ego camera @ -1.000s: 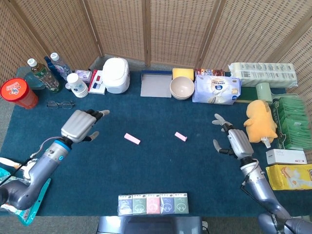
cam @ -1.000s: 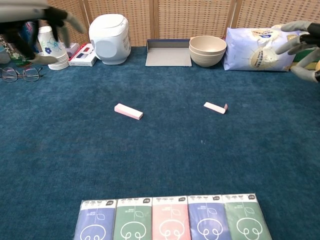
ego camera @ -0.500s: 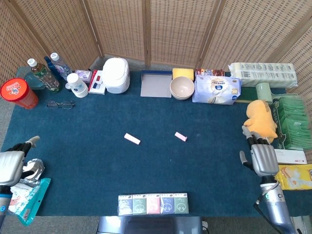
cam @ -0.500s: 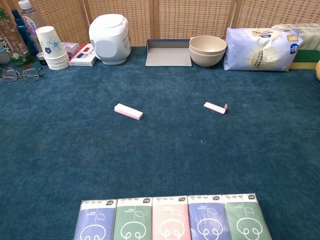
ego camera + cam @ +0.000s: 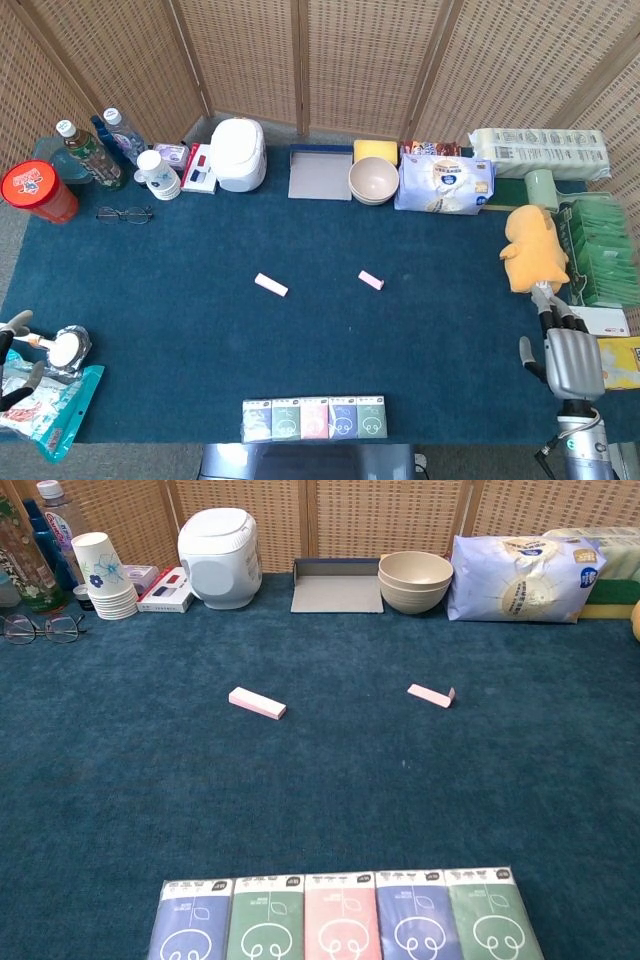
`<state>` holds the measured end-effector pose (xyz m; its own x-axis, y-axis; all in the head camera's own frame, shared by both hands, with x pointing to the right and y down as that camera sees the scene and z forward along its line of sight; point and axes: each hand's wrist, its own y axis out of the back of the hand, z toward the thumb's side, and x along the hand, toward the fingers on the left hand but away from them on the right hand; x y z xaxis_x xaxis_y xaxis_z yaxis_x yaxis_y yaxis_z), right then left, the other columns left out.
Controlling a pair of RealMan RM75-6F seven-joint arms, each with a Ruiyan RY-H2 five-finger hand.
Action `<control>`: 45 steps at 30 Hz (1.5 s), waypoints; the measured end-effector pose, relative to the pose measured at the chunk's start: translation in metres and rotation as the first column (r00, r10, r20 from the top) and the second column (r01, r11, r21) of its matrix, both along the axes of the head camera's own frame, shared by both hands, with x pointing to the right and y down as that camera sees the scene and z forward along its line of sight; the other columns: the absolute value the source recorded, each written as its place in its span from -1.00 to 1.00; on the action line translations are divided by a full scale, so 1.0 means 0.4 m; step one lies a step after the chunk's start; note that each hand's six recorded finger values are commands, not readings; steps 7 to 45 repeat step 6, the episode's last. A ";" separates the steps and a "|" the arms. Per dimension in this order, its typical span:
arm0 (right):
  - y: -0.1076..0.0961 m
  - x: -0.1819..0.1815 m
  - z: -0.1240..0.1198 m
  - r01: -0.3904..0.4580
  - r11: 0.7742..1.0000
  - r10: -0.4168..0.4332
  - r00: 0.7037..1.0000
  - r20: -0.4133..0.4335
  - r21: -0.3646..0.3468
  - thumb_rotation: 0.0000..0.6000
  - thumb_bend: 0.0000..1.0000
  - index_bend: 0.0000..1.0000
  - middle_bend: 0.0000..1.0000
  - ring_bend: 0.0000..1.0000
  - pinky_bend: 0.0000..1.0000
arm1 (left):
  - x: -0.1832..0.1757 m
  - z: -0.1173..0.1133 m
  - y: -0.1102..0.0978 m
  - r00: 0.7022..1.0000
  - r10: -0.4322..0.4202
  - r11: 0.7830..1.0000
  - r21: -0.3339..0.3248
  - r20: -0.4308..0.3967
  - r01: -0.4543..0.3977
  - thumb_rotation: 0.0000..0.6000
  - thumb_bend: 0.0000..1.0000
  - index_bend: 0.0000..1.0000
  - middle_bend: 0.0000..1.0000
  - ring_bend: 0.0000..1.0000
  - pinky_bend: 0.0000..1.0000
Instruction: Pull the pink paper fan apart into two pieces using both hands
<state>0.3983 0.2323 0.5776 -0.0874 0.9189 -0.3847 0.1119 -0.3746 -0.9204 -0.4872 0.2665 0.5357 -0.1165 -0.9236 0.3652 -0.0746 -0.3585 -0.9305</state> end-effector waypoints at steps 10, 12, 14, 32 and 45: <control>0.010 0.007 -0.010 -0.013 1.000 0.013 1.000 0.007 0.008 1.00 -0.04 -0.86 -0.51 -0.70 -0.45 | 0.009 0.006 -0.005 1.000 0.012 1.000 -0.007 -0.009 -0.012 1.00 -0.40 -0.65 -0.31 -0.37 -0.09; 0.010 0.007 -0.010 -0.013 1.000 0.013 1.000 0.007 0.008 1.00 -0.04 -0.86 -0.51 -0.70 -0.45 | 0.009 0.006 -0.005 1.000 0.012 1.000 -0.007 -0.009 -0.012 1.00 -0.40 -0.65 -0.31 -0.37 -0.09; 0.010 0.007 -0.010 -0.013 1.000 0.013 1.000 0.007 0.008 1.00 -0.04 -0.86 -0.51 -0.70 -0.45 | 0.009 0.006 -0.005 1.000 0.012 1.000 -0.007 -0.009 -0.012 1.00 -0.40 -0.65 -0.31 -0.37 -0.09; 0.010 0.007 -0.010 -0.013 1.000 0.013 1.000 0.007 0.008 1.00 -0.04 -0.86 -0.51 -0.70 -0.45 | 0.009 0.006 -0.005 1.000 0.012 1.000 -0.007 -0.009 -0.012 1.00 -0.40 -0.65 -0.31 -0.37 -0.09; 0.010 0.007 -0.010 -0.013 1.000 0.013 1.000 0.007 0.008 1.00 -0.04 -0.86 -0.51 -0.70 -0.45 | 0.009 0.006 -0.005 1.000 0.012 1.000 -0.007 -0.009 -0.012 1.00 -0.40 -0.65 -0.31 -0.37 -0.09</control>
